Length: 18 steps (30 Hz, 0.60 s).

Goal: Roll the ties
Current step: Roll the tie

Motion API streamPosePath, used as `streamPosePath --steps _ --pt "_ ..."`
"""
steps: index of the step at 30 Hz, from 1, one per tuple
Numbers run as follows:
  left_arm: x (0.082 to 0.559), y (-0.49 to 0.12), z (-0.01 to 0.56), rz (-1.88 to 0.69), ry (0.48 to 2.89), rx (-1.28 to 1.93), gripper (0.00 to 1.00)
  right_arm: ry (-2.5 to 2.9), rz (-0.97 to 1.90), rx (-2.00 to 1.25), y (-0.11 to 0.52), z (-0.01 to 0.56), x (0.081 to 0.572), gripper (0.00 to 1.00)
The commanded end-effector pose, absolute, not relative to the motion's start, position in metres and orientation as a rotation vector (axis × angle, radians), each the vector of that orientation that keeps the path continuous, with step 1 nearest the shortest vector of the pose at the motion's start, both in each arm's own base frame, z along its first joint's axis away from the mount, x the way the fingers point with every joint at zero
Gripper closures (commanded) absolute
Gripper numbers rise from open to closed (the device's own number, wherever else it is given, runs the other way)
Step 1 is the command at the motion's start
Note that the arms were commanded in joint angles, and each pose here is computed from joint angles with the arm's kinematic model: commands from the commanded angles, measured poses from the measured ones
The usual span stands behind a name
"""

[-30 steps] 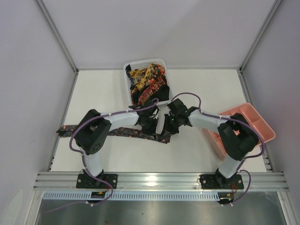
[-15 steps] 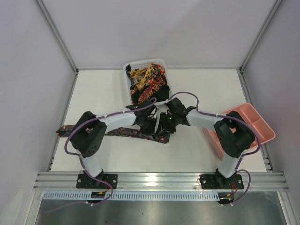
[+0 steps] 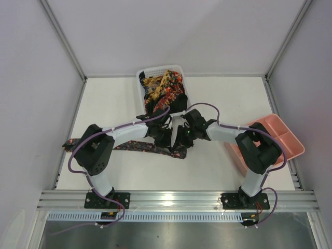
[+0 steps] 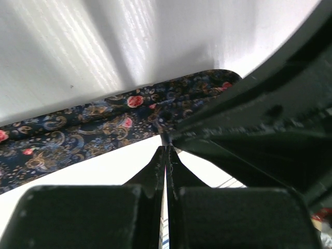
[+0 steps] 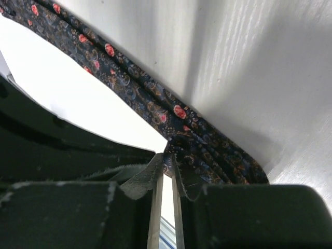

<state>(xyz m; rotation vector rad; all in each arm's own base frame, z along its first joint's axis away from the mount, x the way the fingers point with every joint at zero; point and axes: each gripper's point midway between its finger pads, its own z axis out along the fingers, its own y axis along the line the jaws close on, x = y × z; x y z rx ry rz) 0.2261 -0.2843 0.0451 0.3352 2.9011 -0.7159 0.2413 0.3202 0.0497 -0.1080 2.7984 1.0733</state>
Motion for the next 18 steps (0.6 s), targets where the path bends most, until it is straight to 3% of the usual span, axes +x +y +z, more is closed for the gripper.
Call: streamPosePath --steps 1,4,7,18 --pt "0.233 -0.301 0.062 -0.827 2.849 0.319 0.99 2.779 1.076 -0.096 0.322 0.048 0.249 0.84" --pt "0.234 -0.304 0.06 -0.847 2.853 0.316 0.99 2.786 1.054 -0.078 0.319 0.047 0.25 0.88" --pt "0.232 -0.304 0.059 -0.855 2.855 0.309 1.0 2.801 1.043 -0.066 0.318 0.043 0.25 1.0" --pt "0.232 -0.307 0.04 -0.862 2.887 0.293 1.0 2.808 0.981 -0.098 0.314 0.049 0.257 1.0"
